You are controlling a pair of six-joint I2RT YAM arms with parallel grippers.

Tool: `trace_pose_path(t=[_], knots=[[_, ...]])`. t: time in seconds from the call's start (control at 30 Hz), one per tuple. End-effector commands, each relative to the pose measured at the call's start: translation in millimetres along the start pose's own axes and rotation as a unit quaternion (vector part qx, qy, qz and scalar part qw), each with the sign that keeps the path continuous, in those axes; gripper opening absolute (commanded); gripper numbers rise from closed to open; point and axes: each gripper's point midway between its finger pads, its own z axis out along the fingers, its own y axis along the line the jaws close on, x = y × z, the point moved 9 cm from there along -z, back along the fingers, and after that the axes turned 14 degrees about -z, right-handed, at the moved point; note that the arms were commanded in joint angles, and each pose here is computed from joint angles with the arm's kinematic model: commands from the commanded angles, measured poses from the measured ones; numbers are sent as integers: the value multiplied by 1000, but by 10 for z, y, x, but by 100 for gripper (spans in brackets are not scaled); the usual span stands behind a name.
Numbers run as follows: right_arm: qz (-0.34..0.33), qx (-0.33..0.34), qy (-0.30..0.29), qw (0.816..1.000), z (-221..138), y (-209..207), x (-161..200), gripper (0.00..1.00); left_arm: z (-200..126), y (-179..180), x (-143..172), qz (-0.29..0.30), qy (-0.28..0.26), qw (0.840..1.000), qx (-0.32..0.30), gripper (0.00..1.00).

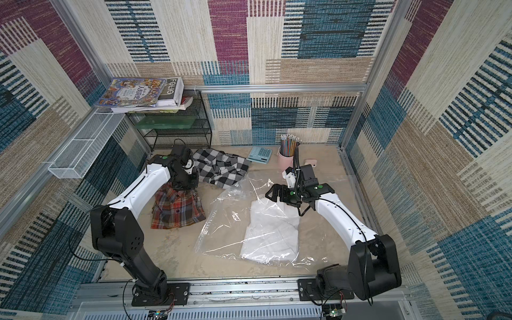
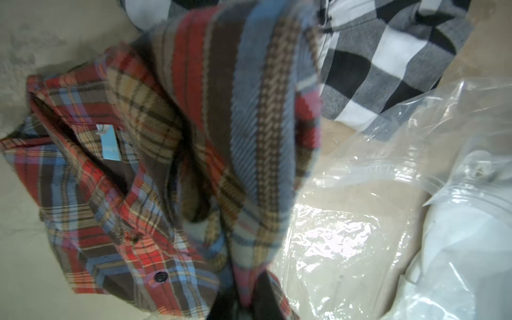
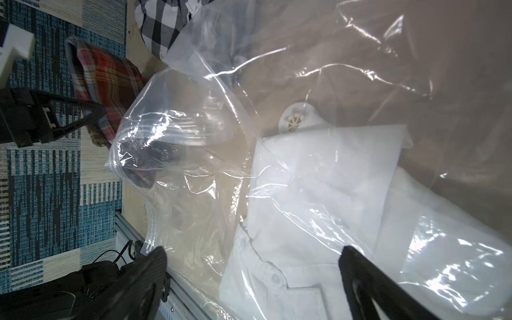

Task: Take the shirt out of the vacuum bag
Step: Pick up the shirt from the center of the board.

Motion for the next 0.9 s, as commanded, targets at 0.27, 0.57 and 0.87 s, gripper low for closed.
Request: trace_pose_path(t=[0.27,0.57,0.87], knots=[[-4,4,17,1000,115,-83,56,99,-211,-4,-567,58,-65,996,3,0],[-4,4,33,999,202,-124,-1,98,-151,-114,-885,80,-77,994,15,0],[-7,5,48,999,250,-188,5,98,-174,-360,-1119,110,-93,989,31,0]])
